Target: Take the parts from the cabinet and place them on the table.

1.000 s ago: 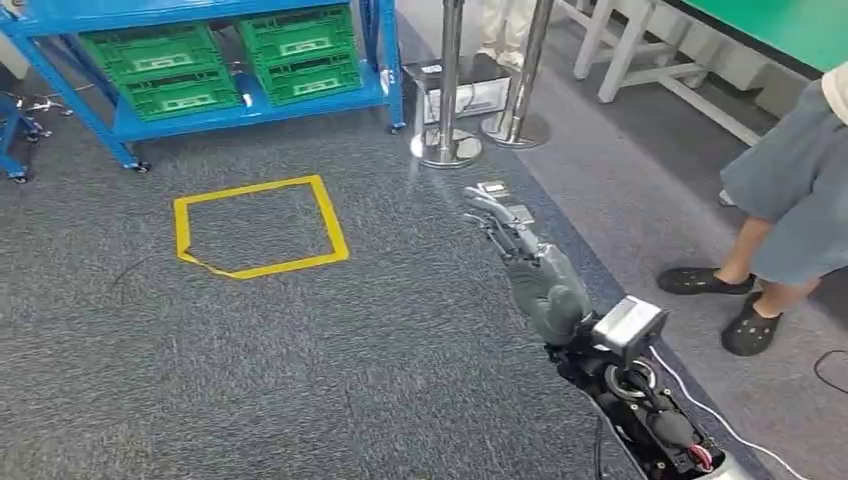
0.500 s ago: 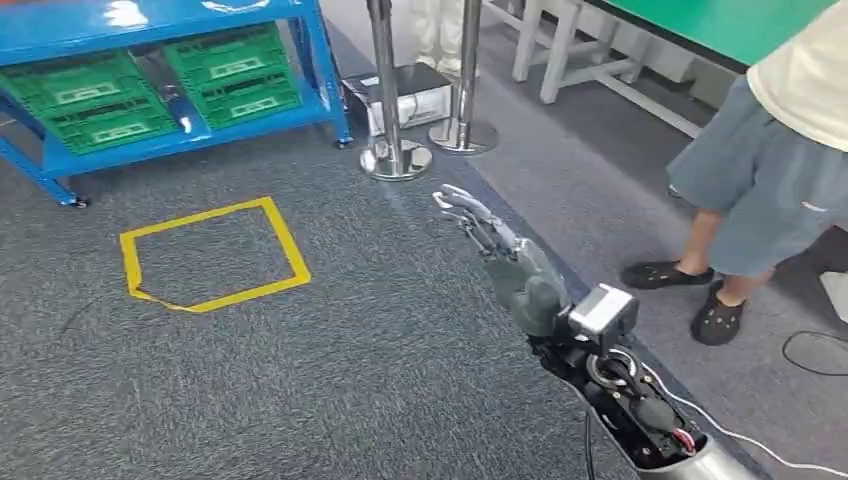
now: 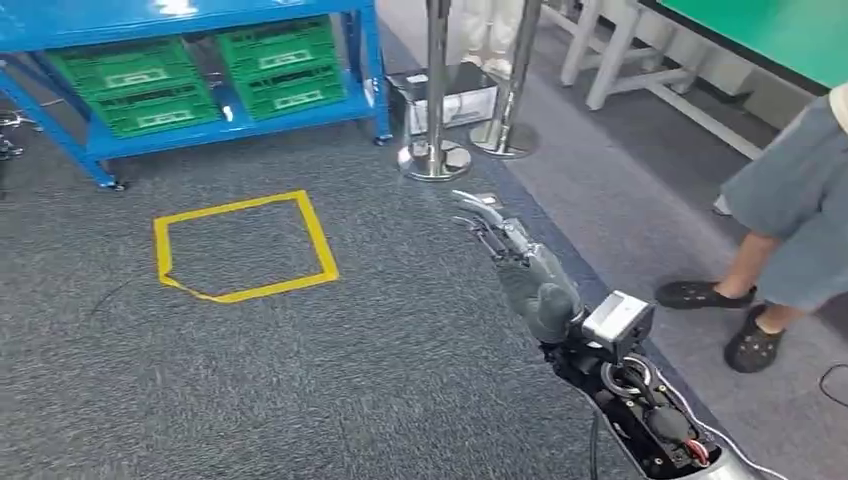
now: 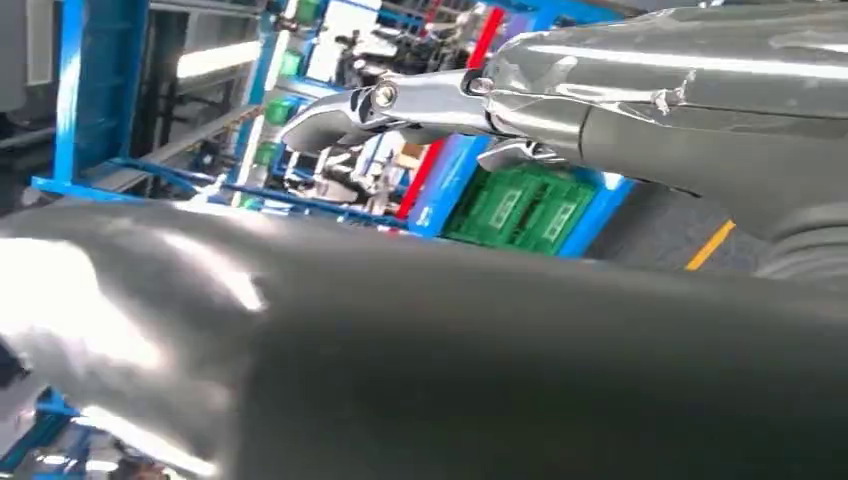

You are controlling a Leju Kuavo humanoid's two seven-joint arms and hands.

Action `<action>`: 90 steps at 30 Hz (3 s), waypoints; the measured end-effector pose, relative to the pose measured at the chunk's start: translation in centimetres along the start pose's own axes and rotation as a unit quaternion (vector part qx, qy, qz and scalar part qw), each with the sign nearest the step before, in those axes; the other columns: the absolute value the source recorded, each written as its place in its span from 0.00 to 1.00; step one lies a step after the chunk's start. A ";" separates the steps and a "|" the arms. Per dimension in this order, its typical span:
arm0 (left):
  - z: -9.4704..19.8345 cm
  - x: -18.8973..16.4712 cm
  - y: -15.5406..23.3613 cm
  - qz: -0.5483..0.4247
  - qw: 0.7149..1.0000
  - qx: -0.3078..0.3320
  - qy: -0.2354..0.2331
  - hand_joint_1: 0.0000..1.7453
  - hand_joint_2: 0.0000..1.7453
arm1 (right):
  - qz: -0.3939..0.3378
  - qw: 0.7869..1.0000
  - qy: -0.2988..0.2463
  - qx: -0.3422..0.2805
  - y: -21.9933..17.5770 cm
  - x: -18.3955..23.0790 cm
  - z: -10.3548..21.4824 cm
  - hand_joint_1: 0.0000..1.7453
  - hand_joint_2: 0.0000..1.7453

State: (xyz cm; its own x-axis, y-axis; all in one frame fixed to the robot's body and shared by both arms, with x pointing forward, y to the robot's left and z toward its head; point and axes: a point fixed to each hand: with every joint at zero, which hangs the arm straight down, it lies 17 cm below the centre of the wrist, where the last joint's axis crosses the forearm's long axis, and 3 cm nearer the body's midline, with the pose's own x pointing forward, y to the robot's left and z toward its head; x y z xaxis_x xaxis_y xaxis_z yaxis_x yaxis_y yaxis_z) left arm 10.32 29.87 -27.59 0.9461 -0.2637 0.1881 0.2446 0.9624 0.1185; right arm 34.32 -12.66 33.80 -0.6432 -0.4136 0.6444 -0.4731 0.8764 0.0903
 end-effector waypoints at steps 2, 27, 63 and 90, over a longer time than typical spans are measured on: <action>0.0 -0.3 0.0 0.000 1.000 0.000 0.002 0.00 0.00 | -0.001 1.000 0.001 0.002 0.1 0.0 0.0 0.00 0.00; 0.0 -0.2 0.1 -0.002 1.000 0.001 0.001 0.00 0.00 | -0.011 1.000 0.005 0.006 0.4 -0.3 0.0 0.00 0.00; 0.0 -0.4 0.7 0.000 1.000 0.006 0.004 0.00 0.00 | -0.017 1.000 0.013 0.006 0.6 -0.7 0.4 0.00 0.00; 0.0 -1.6 0.6 -0.014 1.000 -0.003 0.023 0.00 0.00 | -0.018 0.999 0.025 -0.017 -0.5 -1.1 2.1 0.00 0.00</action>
State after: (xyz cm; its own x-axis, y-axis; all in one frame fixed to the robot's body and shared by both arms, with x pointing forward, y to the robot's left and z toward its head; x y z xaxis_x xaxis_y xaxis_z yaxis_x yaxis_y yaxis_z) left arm 8.93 30.84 -27.78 0.9474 -0.2881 0.1397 0.2729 0.9548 0.1178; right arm 34.04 -13.17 31.45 -0.5947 -0.4323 0.6778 -0.4736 0.8697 0.1391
